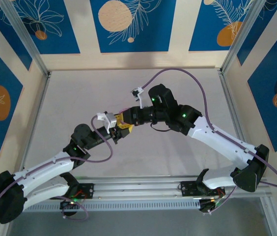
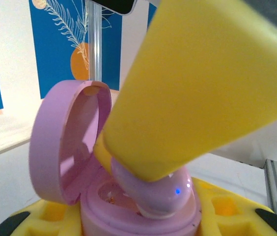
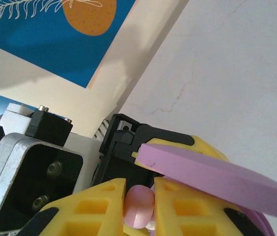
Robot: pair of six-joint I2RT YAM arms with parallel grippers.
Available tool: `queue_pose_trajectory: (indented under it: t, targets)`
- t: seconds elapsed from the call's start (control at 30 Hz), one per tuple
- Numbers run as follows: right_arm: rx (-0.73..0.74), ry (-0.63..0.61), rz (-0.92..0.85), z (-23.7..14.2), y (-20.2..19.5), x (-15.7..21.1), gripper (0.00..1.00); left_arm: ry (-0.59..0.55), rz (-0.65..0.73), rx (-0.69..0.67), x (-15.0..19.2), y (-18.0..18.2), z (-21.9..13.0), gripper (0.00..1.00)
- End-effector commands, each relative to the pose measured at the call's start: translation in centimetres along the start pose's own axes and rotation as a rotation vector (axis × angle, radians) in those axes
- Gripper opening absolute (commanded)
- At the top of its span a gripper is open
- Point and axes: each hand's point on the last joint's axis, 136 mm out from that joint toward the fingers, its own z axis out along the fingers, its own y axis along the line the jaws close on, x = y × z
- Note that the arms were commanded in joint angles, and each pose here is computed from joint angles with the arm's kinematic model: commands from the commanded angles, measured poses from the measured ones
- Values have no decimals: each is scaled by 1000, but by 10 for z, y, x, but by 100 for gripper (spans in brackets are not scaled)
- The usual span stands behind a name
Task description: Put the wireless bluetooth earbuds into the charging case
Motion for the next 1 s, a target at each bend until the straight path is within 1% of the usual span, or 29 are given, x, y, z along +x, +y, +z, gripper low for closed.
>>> queue_pose_trajectory:
  t: [0.0, 0.2, 0.4, 0.97]
  targets:
    - [65, 19, -16, -5, -9, 6, 21, -119, 25, 20, -31, -7, -3, 24]
    - [91, 25, -23, -7, -13, 7, 22, -124, 28, 20, -33, -7, -2, 24]
    - [121, 25, -19, -9, -17, 7, 25, -120, 29, 20, -33, -7, -2, 24]
    - [85, 7, -24, -8, -7, -1, 31, -102, 25, 30, -29, -9, -2, 25]
